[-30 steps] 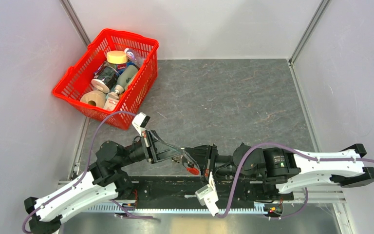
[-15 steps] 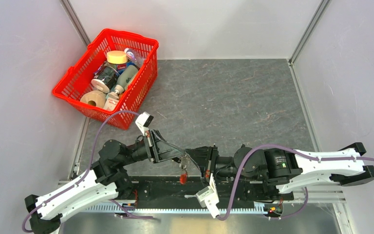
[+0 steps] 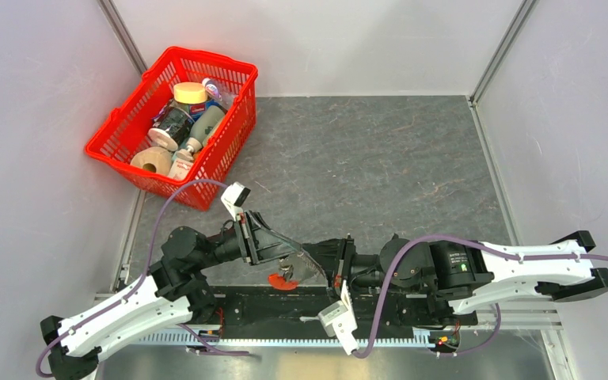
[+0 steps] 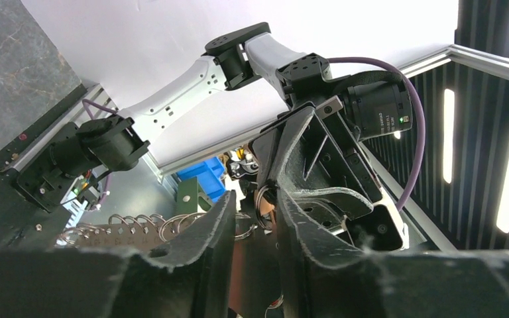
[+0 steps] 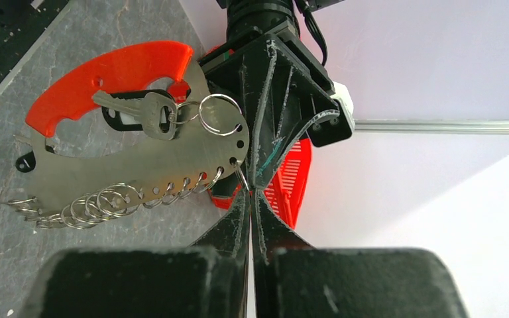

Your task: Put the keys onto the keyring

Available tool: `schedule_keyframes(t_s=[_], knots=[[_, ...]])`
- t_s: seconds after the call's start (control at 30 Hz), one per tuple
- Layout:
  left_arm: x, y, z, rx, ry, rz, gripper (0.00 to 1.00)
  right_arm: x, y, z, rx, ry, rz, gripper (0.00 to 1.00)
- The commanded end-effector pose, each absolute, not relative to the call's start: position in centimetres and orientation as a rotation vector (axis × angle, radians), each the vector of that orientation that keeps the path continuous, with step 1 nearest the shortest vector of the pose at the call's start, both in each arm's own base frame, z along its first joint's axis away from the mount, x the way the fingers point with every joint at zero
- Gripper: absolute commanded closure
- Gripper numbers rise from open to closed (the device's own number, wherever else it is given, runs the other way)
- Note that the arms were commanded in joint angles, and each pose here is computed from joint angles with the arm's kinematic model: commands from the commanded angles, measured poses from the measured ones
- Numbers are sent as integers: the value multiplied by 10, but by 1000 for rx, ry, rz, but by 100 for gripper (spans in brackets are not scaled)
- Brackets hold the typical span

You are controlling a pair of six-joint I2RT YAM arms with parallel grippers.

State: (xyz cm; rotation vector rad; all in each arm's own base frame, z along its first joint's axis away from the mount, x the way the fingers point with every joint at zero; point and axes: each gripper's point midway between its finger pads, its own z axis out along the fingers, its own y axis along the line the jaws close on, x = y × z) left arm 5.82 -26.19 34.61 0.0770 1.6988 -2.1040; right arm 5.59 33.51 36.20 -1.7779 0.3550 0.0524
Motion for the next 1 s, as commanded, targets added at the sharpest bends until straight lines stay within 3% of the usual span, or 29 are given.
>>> schedule_keyframes(t_s=[0.0,0.2,0.47,0.97], knots=[[56,-250,379,112,1554,-2099,61,40,332,358,-1835,327,130,100],[63,-241,379,134,1574,-1943,54,37,320,348,-1883,426,193,100],[68,-219,380,140,1598,-1754,53,33,308,352,-1896,566,291,100],[58,-226,385,294,1542,-1751,54,31,309,385,-1674,1189,553,100]])
